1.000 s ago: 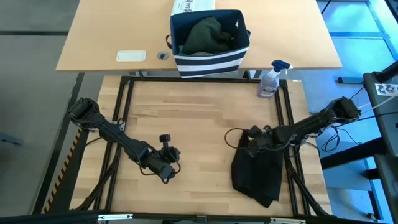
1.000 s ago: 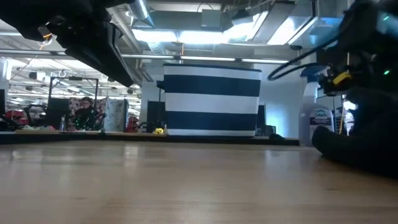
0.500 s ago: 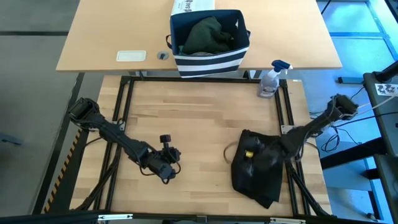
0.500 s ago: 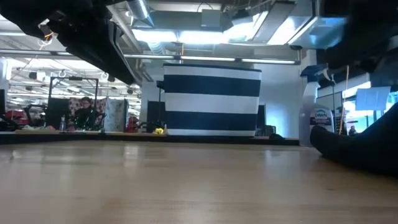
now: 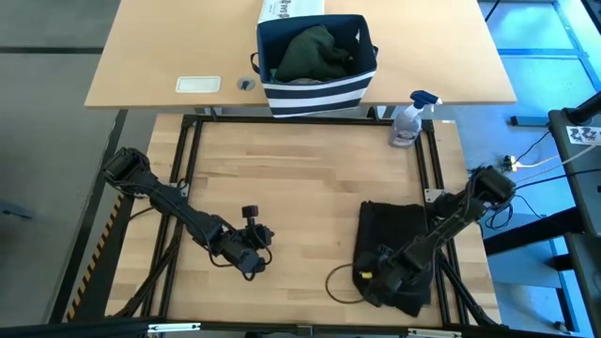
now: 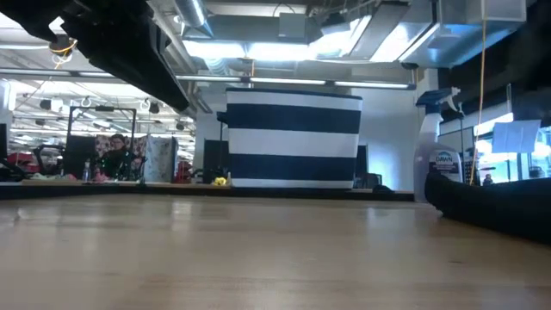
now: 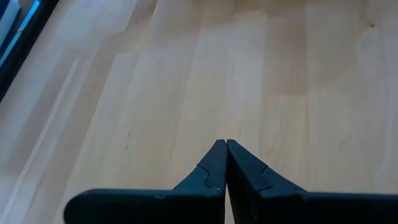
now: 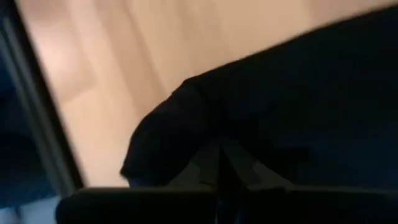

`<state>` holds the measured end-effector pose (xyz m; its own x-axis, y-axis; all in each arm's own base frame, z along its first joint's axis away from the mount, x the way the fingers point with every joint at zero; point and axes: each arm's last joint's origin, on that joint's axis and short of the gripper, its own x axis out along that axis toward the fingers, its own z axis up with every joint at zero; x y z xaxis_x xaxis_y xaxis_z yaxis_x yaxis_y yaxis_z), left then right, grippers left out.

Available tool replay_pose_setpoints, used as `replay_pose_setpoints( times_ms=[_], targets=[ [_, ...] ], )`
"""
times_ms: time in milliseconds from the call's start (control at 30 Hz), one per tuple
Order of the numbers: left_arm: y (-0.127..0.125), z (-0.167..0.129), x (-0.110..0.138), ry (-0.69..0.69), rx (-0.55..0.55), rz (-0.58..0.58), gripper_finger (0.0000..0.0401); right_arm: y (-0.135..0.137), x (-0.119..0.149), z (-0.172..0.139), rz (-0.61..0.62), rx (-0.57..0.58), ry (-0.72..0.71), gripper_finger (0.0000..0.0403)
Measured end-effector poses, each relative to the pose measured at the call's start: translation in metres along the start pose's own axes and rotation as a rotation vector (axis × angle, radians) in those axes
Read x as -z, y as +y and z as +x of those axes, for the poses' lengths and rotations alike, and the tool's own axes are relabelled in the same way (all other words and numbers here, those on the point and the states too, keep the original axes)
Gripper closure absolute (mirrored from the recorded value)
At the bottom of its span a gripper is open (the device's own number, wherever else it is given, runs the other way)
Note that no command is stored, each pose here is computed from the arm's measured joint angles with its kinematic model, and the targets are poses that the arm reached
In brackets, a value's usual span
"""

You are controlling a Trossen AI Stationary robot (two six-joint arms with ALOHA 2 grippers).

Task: Fold Laundry from Bin
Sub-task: Fold the black shirt, then fold the green polo shirt

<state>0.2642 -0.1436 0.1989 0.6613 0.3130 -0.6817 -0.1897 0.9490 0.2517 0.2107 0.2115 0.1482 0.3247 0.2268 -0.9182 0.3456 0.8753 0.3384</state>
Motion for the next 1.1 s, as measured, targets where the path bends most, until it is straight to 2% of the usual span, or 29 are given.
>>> replay_pose_setpoints(
  times_ms=[200, 300, 433, 667, 767, 933, 1000, 1100],
  targets=[
    [-0.002, -0.001, 0.000, -0.009, 0.008, -0.005, 0.0401, 0.009, 0.027, -0.005, 0.048, -0.025, 0.078, 0.0402],
    [-0.002, -0.001, -0.001, -0.013, 0.007, -0.004, 0.0401, 0.011, 0.034, -0.006, 0.053, -0.029, 0.065, 0.0402],
    [-0.001, -0.001, -0.001, -0.020, -0.008, -0.005, 0.0401, 0.020, 0.025, -0.011, 0.007, -0.039, -0.046, 0.0402],
    [-0.001, -0.001, -0.001, -0.022, -0.014, -0.003, 0.0401, 0.031, -0.012, -0.023, -0.119, -0.049, -0.184, 0.0402],
    [0.000, -0.004, -0.004, -0.036, -0.017, 0.002, 0.0401, 0.023, -0.028, -0.027, -0.129, 0.044, -0.183, 0.0402],
    [0.006, -0.018, -0.013, -0.086, -0.009, -0.001, 0.0401, 0.004, -0.034, -0.045, -0.081, 0.269, -0.165, 0.0402],
    [0.008, -0.024, -0.014, -0.114, -0.024, 0.006, 0.0401, -0.001, -0.040, -0.060, -0.061, 0.298, -0.245, 0.0402],
    [0.014, -0.035, -0.021, -0.179, -0.059, 0.023, 0.0401, -0.005, -0.053, -0.087, -0.061, 0.298, -0.441, 0.0402]
  ],
)
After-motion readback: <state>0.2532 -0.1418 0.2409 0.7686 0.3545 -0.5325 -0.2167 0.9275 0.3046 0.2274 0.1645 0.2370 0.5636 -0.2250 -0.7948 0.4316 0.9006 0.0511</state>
